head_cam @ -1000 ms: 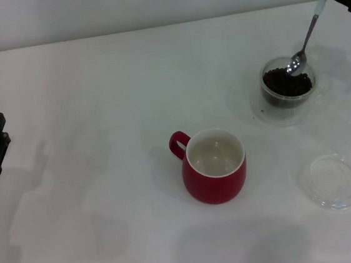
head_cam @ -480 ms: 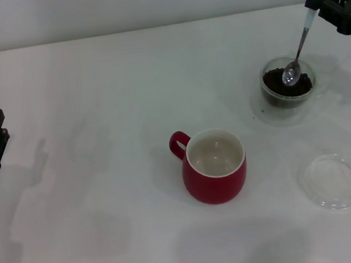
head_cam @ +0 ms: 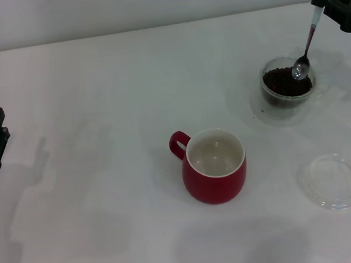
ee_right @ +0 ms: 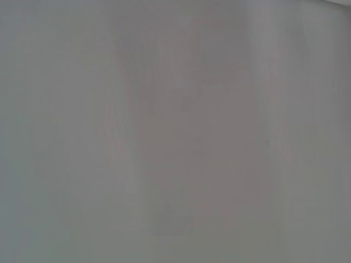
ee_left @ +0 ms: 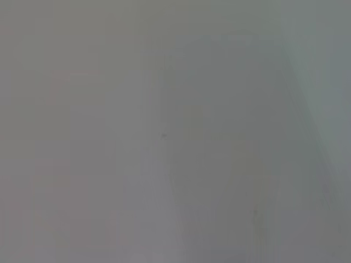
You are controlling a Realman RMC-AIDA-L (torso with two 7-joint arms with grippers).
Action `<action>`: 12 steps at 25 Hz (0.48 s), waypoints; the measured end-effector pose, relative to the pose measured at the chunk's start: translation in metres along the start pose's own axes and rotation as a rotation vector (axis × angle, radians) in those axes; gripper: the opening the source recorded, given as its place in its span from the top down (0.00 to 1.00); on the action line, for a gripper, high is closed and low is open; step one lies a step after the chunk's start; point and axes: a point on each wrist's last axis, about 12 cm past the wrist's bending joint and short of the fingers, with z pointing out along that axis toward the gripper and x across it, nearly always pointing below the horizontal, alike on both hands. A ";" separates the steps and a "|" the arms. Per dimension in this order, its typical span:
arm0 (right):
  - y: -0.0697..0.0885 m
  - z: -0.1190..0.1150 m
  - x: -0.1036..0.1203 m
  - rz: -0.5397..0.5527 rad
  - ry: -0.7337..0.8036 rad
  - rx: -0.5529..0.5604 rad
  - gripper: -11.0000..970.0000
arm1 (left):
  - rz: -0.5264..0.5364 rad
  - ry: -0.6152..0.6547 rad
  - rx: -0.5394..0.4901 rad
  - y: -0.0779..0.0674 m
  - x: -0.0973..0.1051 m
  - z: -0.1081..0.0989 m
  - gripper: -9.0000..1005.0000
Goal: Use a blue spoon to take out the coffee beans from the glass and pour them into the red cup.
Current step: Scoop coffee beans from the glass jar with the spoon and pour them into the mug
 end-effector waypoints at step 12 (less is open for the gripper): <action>0.000 0.000 0.007 0.003 0.020 0.020 0.84 | 0.000 0.000 0.000 0.000 0.000 0.000 0.35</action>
